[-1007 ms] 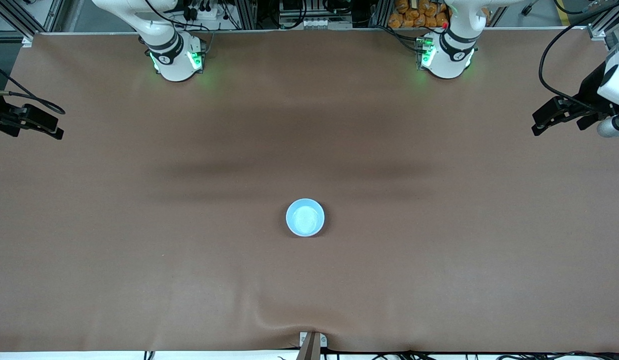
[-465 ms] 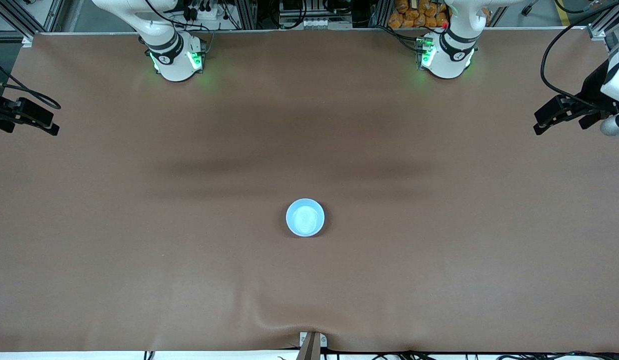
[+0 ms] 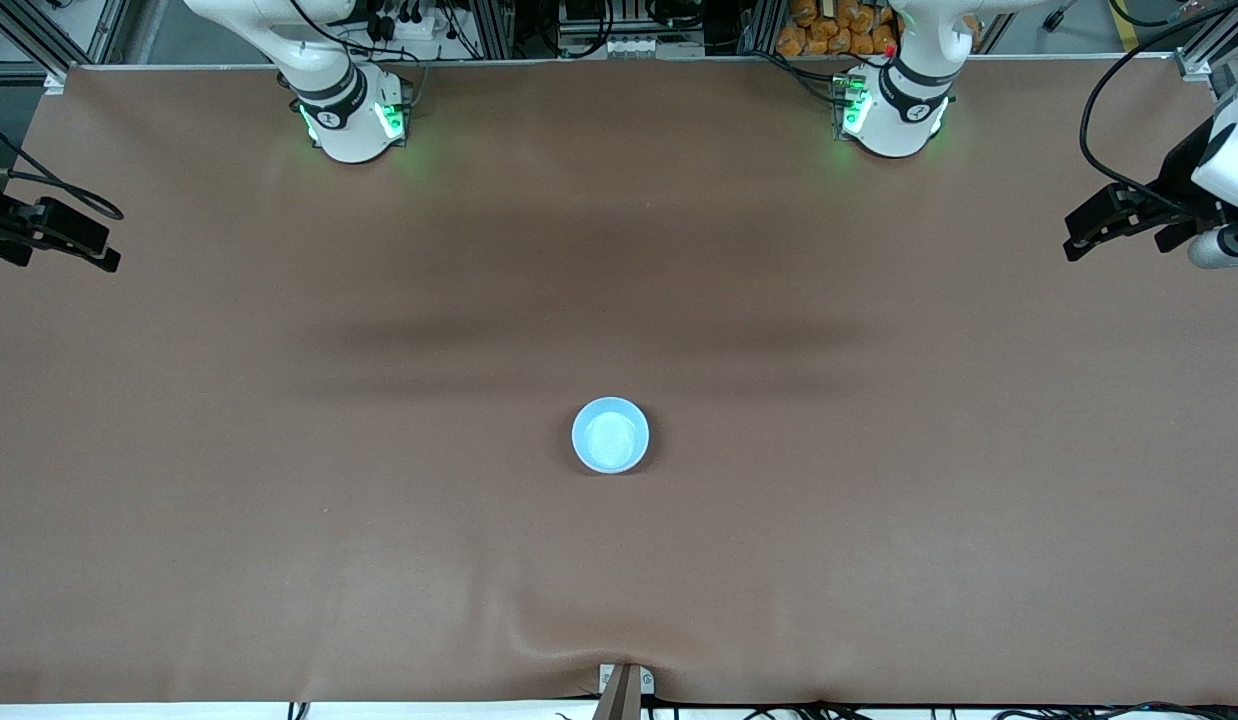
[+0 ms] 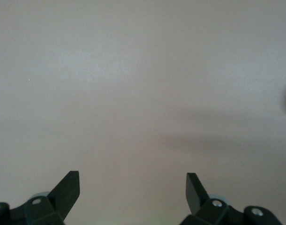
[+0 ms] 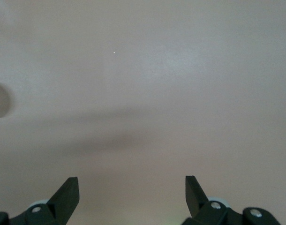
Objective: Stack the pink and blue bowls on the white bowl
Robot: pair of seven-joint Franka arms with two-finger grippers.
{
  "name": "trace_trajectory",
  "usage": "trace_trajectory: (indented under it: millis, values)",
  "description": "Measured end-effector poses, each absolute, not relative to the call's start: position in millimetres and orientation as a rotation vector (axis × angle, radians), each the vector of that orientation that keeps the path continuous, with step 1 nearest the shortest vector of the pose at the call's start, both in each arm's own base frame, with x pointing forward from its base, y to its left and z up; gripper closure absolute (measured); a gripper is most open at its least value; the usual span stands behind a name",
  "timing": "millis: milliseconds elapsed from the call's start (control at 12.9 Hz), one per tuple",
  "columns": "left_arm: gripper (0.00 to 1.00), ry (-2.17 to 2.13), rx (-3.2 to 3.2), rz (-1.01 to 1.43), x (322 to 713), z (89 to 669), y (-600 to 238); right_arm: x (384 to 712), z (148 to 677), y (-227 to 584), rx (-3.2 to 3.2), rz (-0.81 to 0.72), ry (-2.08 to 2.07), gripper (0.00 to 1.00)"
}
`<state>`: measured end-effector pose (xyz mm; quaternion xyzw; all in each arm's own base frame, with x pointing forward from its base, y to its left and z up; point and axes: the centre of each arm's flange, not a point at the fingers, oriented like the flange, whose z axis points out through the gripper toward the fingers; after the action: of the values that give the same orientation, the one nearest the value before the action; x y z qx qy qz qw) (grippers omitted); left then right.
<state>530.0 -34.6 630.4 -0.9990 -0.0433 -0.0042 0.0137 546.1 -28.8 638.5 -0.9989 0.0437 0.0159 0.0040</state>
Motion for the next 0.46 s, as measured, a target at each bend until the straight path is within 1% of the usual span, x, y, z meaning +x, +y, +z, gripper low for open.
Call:
trace_trajectory:
  millis: [465]
  values:
    - [0.0, -0.136, -3.111, -0.006, 529.4, 630.3, -34.3, 546.3, 637.0, -29.2, -3.13, 0.052, 0.14, 0.0]
